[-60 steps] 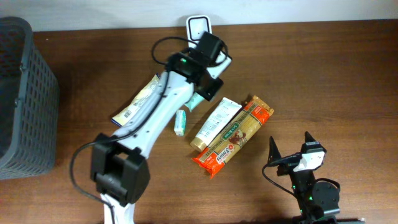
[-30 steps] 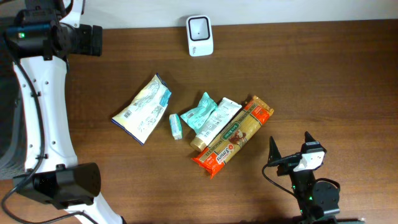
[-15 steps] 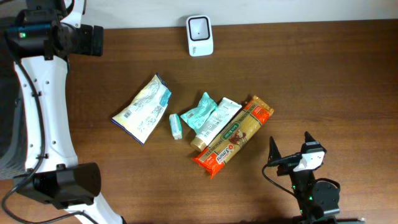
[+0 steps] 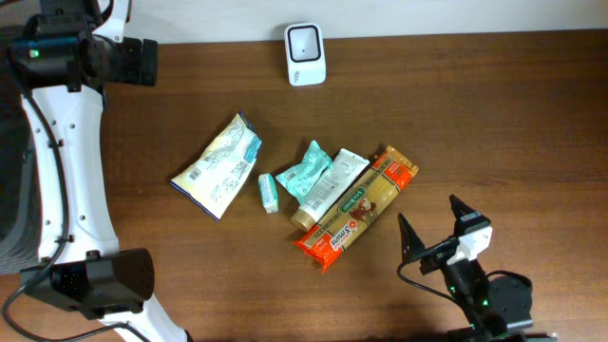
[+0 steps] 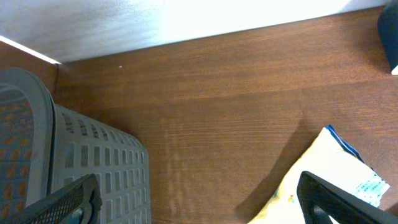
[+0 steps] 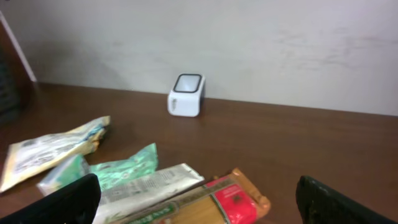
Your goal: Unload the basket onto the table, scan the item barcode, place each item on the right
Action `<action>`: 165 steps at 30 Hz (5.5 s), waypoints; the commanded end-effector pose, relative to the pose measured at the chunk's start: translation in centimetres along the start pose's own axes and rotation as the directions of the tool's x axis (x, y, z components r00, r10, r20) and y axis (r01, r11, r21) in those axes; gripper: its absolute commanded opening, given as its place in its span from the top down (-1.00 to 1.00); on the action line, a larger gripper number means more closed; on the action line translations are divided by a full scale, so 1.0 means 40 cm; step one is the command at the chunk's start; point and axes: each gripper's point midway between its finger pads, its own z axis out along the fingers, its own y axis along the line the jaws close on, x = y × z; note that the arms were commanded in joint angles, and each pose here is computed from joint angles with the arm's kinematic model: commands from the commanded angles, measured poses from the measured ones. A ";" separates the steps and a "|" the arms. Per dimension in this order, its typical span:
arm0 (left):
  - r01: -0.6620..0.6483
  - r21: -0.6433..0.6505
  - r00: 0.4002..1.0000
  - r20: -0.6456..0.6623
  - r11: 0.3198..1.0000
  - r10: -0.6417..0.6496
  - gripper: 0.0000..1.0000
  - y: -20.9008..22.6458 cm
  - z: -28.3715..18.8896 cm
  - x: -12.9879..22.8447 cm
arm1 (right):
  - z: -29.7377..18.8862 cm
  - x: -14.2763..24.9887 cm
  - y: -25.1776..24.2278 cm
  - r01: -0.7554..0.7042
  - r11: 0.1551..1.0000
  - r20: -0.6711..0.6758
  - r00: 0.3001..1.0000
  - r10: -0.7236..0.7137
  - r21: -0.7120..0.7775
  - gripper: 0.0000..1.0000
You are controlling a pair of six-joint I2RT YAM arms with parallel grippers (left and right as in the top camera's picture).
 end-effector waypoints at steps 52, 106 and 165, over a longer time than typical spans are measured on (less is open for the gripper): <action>-0.013 0.000 1.000 0.009 1.000 0.013 -0.98 0.003 -0.008 -0.004 | 0.276 0.290 -0.130 -0.377 0.634 -0.571 0.277 0.773 0.676 0.92; -0.013 0.000 1.000 0.009 1.000 0.013 -0.99 0.003 -0.008 -0.004 | 0.475 0.409 0.127 -0.258 0.961 -0.918 0.396 0.011 -0.099 -0.82; -0.013 0.000 1.000 0.008 1.000 0.013 -0.98 0.003 -0.008 -0.004 | 0.319 0.387 -0.033 0.524 0.839 -0.986 0.145 0.082 0.147 0.53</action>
